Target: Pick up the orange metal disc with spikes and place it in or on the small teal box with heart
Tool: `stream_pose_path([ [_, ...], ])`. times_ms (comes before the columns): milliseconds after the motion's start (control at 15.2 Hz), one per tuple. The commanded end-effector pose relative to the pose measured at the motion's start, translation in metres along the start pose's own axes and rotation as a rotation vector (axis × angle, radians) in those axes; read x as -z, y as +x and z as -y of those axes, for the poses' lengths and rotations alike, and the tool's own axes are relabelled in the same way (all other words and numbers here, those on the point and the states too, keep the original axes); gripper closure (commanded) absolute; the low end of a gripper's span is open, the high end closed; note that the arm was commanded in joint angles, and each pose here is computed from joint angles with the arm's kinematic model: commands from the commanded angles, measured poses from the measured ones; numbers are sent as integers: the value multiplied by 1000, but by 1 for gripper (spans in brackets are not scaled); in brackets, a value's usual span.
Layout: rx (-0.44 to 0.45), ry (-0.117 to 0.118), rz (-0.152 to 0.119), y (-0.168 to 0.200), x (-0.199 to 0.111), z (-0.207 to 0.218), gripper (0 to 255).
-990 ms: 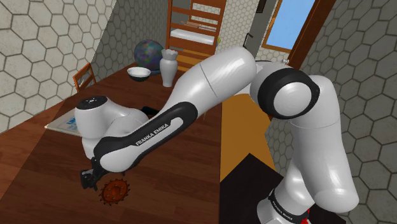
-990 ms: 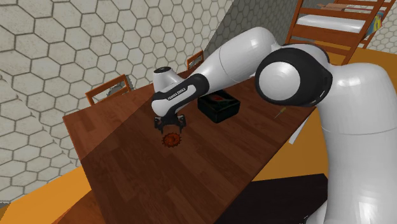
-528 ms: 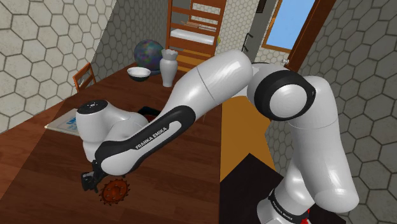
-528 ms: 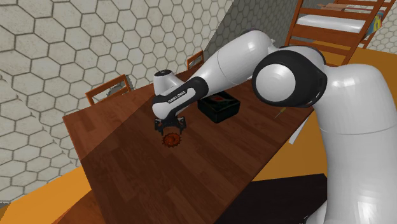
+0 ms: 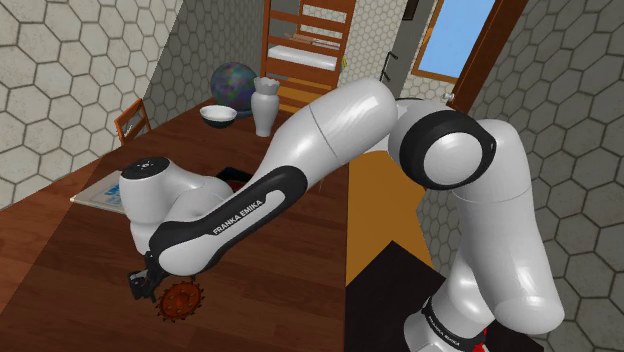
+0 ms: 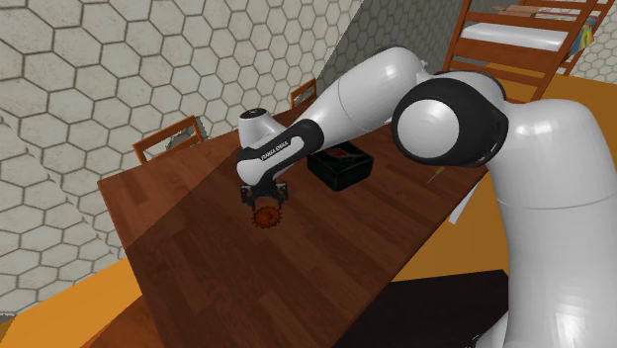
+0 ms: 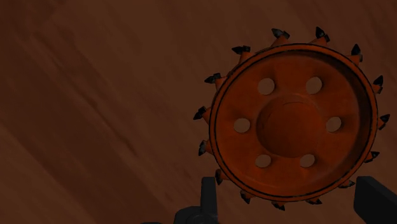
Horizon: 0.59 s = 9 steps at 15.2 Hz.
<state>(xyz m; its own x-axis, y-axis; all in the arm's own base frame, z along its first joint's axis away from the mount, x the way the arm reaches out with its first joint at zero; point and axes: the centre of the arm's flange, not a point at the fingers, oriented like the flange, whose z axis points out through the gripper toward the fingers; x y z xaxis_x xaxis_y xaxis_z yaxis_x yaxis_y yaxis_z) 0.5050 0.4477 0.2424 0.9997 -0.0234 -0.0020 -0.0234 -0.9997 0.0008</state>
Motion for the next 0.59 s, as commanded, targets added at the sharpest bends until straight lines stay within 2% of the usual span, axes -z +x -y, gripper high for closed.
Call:
stream_pose_path([
  [0, 0, 0, 0, 0, 0, 0, 255],
  [198, 0, 0, 0, 0, 0, 0, 255],
  [528, 0, 0, 0, 0, 26, 0, 255],
])
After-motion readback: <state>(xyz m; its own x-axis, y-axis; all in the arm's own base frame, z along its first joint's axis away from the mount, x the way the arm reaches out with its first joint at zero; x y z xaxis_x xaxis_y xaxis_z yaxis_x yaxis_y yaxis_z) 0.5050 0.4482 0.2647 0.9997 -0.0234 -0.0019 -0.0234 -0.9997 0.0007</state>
